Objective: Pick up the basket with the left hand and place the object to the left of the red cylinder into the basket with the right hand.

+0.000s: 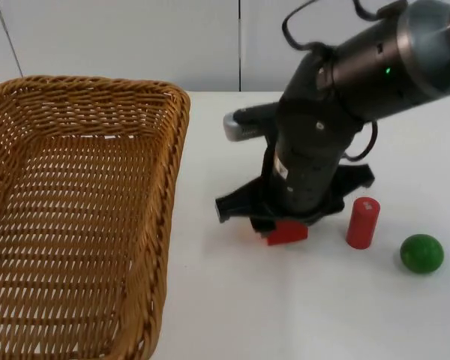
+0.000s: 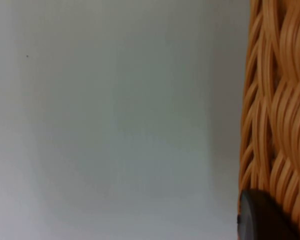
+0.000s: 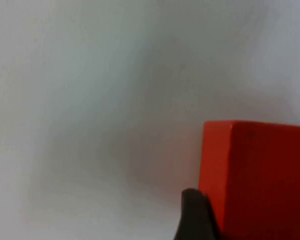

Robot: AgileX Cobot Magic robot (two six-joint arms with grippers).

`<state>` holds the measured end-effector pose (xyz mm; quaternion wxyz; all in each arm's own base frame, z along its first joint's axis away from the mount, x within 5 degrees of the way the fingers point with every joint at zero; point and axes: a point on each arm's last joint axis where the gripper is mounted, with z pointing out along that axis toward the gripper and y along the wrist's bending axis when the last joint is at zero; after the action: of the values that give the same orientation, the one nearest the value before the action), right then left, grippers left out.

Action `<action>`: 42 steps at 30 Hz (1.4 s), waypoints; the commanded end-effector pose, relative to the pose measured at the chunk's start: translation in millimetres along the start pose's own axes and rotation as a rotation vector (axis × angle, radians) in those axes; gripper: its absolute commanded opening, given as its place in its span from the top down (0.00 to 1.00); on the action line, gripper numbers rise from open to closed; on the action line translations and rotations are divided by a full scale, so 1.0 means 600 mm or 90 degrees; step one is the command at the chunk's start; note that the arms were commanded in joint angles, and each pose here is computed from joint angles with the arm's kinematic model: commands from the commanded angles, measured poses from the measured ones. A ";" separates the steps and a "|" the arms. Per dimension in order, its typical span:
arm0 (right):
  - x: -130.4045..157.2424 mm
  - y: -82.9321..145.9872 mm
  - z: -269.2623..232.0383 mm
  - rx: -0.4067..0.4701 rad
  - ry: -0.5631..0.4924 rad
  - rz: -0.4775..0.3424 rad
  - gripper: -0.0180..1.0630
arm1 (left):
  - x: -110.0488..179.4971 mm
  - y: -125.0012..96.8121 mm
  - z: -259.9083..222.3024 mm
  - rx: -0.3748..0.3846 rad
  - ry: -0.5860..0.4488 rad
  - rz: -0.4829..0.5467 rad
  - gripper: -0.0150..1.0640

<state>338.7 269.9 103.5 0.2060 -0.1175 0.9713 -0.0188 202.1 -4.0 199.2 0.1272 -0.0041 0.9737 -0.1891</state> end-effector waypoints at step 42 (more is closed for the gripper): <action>-0.082 0.165 -0.273 -0.301 -0.154 -0.338 0.98 | -0.005 0.003 0.017 0.026 0.020 -0.034 0.99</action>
<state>294.6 370.1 263.6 0.2598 -0.4075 0.8607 0.1600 206.7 -4.3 187.9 0.1003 -0.0156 0.9746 -0.1997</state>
